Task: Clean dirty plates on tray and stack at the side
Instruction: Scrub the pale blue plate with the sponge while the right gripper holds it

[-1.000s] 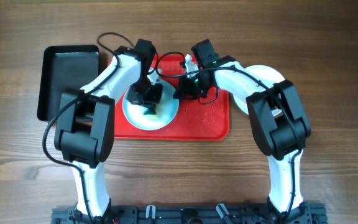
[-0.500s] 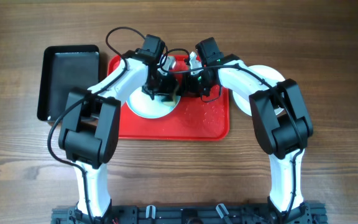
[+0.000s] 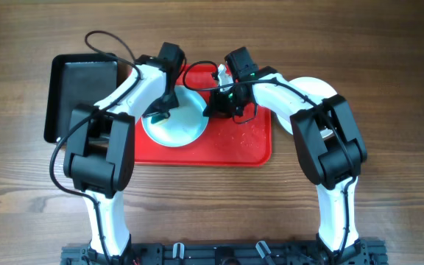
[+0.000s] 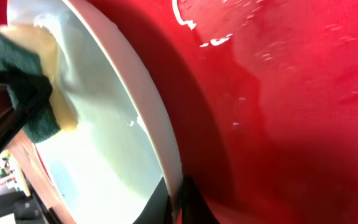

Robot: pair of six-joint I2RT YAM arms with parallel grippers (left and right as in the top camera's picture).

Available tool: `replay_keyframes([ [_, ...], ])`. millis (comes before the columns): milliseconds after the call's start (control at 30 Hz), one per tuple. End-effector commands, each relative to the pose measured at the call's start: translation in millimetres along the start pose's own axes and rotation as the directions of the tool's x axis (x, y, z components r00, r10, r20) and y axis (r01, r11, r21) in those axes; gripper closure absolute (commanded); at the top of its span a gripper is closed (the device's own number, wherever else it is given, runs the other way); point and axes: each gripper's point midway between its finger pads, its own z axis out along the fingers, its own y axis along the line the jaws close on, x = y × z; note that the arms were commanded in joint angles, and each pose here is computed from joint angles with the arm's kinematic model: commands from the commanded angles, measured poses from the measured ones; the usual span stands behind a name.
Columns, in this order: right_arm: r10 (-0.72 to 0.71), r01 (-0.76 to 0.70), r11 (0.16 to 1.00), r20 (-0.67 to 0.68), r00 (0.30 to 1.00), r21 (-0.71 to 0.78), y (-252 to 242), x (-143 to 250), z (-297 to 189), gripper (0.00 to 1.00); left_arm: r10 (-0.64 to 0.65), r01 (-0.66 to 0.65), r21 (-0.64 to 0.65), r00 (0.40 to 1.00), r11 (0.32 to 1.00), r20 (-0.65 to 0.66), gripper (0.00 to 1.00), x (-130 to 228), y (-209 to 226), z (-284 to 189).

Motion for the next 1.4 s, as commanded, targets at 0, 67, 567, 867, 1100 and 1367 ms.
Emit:
replay_keyframes([
  [0, 0.047, -0.046, 0.998, -0.028, 0.998, 0.043, -24.1, 7.5, 8.7, 0.96, 0.025, -0.031, -0.040, 0.989, 0.999, -0.146, 0.96, 26.2, 20.0, 27.2],
  [67, 0.046, -0.045, 0.998, -0.026, 0.999, 0.042, -23.9, 7.0, 8.7, 0.95, 0.181, -0.160, 0.113, 0.960, 0.981, -0.216, 0.96, 42.5, -1.8, 23.3],
  [567, 0.046, -0.045, 0.998, -0.026, 0.999, 0.045, -24.4, 6.9, 8.7, 0.96, 0.675, -0.436, 0.744, 0.737, 0.506, -0.027, 0.96, 92.5, -83.2, -29.4],
  [867, 0.049, -0.048, 0.998, -0.025, 0.998, 0.045, -24.5, 6.9, 8.7, 0.96, 0.476, -0.392, 0.643, 0.878, 0.658, 0.049, 0.96, 35.3, -102.2, -12.4],
  [1100, 0.051, -0.050, 0.997, -0.026, 0.998, 0.050, -25.4, 7.4, 8.6, 0.96, 0.146, -0.163, 0.259, 0.986, 0.952, 0.086, 0.96, -26.4, -50.9, 17.4],
  [1367, 0.052, -0.050, 0.997, -0.026, 0.998, 0.053, -25.9, 7.4, 8.6, 0.96, 0.076, -0.075, -0.012, 0.982, 0.997, 0.171, 0.96, -55.5, 4.4, 0.6],
])
